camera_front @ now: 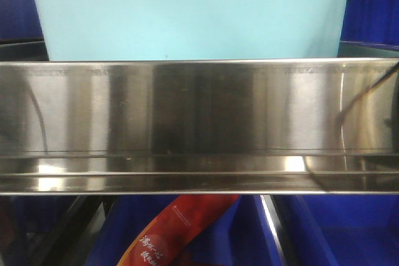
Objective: Fetch blue bin and place on conveyor start
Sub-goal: 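Close both grippers on opposite rims of the light-teal bin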
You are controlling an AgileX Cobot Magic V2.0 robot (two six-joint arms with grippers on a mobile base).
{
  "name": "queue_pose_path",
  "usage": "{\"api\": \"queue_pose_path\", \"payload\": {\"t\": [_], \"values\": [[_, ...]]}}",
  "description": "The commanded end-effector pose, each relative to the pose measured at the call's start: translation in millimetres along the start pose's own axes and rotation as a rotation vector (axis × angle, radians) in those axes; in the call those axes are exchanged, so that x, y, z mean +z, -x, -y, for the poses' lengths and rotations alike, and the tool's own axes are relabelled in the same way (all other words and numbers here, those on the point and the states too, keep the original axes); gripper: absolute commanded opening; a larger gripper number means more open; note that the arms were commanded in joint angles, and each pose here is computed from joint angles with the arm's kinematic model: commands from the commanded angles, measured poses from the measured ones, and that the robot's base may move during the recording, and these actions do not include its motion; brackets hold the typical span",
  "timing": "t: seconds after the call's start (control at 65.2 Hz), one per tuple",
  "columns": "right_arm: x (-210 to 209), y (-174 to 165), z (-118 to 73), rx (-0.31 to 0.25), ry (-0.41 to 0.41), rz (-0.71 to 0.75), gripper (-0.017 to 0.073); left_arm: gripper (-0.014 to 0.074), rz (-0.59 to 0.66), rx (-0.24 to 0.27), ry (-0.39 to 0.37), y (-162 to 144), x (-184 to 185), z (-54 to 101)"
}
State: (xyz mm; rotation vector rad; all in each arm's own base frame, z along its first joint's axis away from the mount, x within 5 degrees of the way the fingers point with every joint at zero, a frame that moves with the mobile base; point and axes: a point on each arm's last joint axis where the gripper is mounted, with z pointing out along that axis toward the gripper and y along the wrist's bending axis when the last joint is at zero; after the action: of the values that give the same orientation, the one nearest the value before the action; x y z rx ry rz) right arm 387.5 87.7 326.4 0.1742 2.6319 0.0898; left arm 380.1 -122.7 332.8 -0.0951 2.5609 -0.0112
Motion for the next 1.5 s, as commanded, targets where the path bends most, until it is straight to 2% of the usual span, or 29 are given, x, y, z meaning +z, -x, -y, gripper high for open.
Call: {"api": "queue_pose_path", "payload": {"t": [0.0, 0.568, 0.69, 1.488], "values": [[-4, 3, 1.2, -0.011, 0.001, 0.026, 0.0234, 0.0293, 0.019, -0.008, -0.014, 2, -1, -0.3], [-10, 0, 0.4, -0.030, -0.010, -0.004, 0.0234, 0.0293, 0.021, -0.009, -0.017, 3, -1, 0.0], [-17, 5, -3.2, -0.034, 0.003, 0.029, 0.0234, 0.0293, 0.021, -0.009, -0.017, 3, -1, 0.0], [-6, 4, -3.7, -0.040, -0.014, -0.004, 0.0234, 0.0293, 0.021, -0.009, -0.017, 3, -1, 0.0]]}}
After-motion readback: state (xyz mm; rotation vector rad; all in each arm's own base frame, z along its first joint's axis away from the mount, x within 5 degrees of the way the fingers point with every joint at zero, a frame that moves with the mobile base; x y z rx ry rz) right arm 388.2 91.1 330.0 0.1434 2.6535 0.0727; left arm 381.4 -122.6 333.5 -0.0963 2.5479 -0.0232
